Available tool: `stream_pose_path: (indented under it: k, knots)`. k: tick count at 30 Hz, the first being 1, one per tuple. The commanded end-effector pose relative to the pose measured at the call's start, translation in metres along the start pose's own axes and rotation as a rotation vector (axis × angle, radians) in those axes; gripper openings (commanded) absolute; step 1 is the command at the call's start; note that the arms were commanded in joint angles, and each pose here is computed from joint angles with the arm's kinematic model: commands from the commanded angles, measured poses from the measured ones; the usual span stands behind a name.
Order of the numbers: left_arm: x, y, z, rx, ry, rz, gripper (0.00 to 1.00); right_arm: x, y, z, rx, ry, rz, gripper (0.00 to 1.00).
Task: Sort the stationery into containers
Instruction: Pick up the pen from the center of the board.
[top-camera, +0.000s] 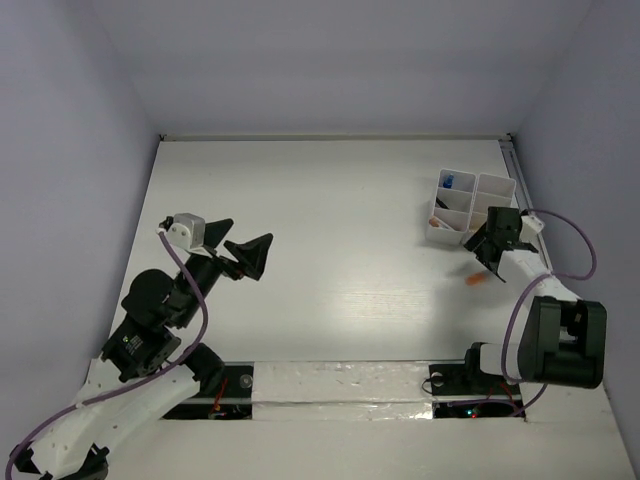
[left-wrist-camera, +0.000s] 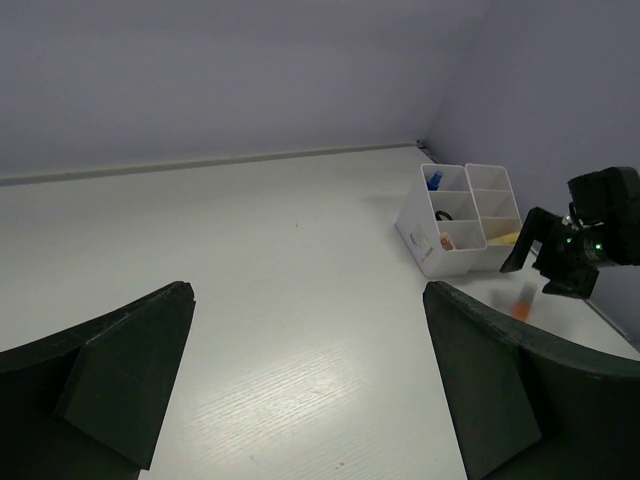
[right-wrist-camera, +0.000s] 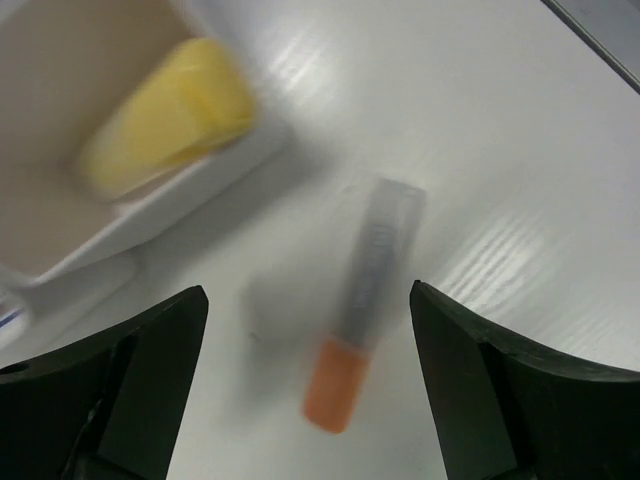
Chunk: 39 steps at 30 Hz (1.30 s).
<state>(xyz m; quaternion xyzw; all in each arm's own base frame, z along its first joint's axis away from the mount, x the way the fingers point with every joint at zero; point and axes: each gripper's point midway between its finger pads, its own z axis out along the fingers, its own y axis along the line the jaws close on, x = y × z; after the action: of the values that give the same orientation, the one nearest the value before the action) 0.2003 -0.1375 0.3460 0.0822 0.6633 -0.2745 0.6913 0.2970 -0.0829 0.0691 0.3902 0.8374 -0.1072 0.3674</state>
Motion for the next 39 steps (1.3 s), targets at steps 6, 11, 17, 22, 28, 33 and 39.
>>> stream_pose_path:
  k: [6, 11, 17, 22, 28, 33, 39]
  knots:
    - [-0.024, -0.007, -0.012, 0.049, -0.100, -0.024, 0.99, -0.008, -0.042, 0.027, 0.143, 0.057, 0.123, 0.86]
    - [-0.024, -0.013, -0.013, 0.079, -0.099, -0.028, 0.99, -0.007, -0.035, 0.037, 0.142, 0.095, 0.101, 0.82]
    - [-0.027, -0.012, -0.016, 0.078, -0.112, -0.027, 0.99, -0.006, -0.036, 0.044, 0.159, 0.118, 0.114, 0.72]
    - [-0.027, -0.011, -0.017, 0.074, -0.116, -0.026, 0.99, -0.003, -0.036, 0.045, 0.167, 0.139, 0.108, 0.54]
    - [-0.027, -0.010, -0.017, 0.069, -0.117, -0.028, 0.99, 0.009, -0.040, 0.046, 0.182, 0.190, 0.075, 0.36]
    - [-0.028, -0.009, -0.017, 0.065, -0.118, -0.027, 0.99, 0.006, -0.039, 0.038, 0.153, 0.162, 0.096, 0.19]
    - [-0.024, -0.010, -0.014, 0.066, -0.102, -0.025, 0.99, -0.015, -0.022, 0.009, 0.008, 0.072, 0.155, 0.10]
